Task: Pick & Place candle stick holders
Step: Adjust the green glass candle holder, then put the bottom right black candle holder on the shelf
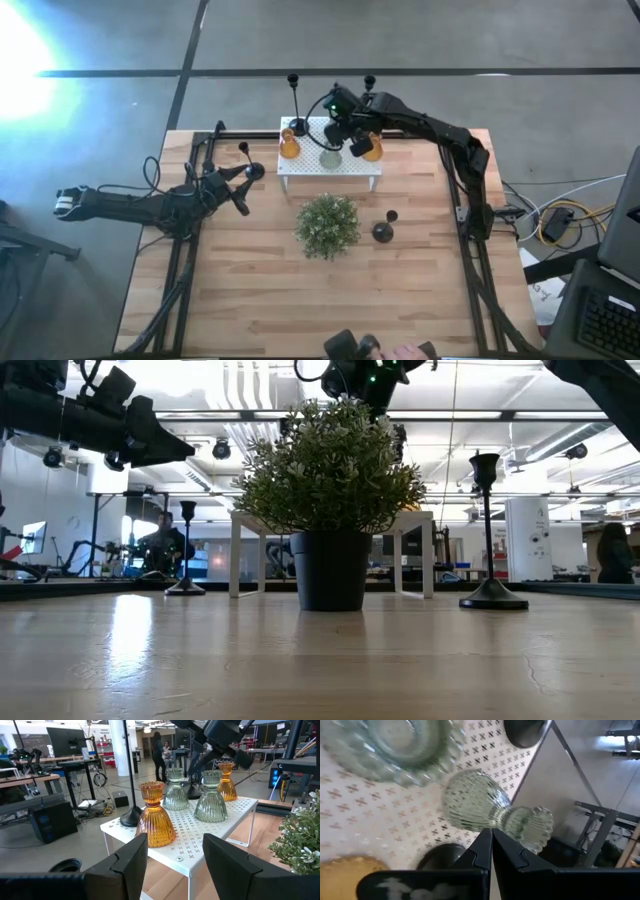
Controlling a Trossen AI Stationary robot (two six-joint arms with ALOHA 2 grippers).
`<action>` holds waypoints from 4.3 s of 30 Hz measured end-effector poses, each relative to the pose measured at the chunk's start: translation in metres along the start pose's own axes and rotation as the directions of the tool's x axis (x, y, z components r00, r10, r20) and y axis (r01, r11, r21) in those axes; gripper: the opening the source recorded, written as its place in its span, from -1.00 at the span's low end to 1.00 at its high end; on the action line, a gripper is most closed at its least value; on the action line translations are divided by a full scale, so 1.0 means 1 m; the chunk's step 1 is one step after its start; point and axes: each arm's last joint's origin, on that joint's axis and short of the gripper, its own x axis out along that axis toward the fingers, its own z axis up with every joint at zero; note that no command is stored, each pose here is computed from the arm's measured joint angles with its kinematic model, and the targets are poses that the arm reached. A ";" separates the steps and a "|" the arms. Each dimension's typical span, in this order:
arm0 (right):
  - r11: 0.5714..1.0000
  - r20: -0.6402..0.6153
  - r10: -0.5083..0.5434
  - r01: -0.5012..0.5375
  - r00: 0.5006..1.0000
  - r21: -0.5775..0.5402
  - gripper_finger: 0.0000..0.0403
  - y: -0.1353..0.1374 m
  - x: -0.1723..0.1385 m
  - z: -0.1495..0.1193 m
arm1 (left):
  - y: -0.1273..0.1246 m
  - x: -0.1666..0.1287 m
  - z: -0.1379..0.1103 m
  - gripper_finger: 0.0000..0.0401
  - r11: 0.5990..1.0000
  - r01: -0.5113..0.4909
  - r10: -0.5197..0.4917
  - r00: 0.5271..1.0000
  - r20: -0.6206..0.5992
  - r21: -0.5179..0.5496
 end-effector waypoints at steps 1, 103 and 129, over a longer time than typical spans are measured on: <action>1.000 0.000 -0.006 0.006 1.000 -0.002 -0.96 -0.001 0.001 0.000 | 0.000 0.000 0.000 -0.03 1.000 0.000 0.000 1.000 0.000 0.000; 0.085 0.060 -0.116 -0.050 0.991 0.995 -0.92 0.362 -0.161 0.020 | 0.000 0.000 0.000 -0.03 1.000 0.000 0.000 1.000 -0.001 0.001; -0.049 0.060 -0.380 -0.085 0.923 0.995 0.20 0.385 -0.064 -0.005 | 0.000 0.000 0.000 -0.03 1.000 0.000 0.000 1.000 -0.001 0.001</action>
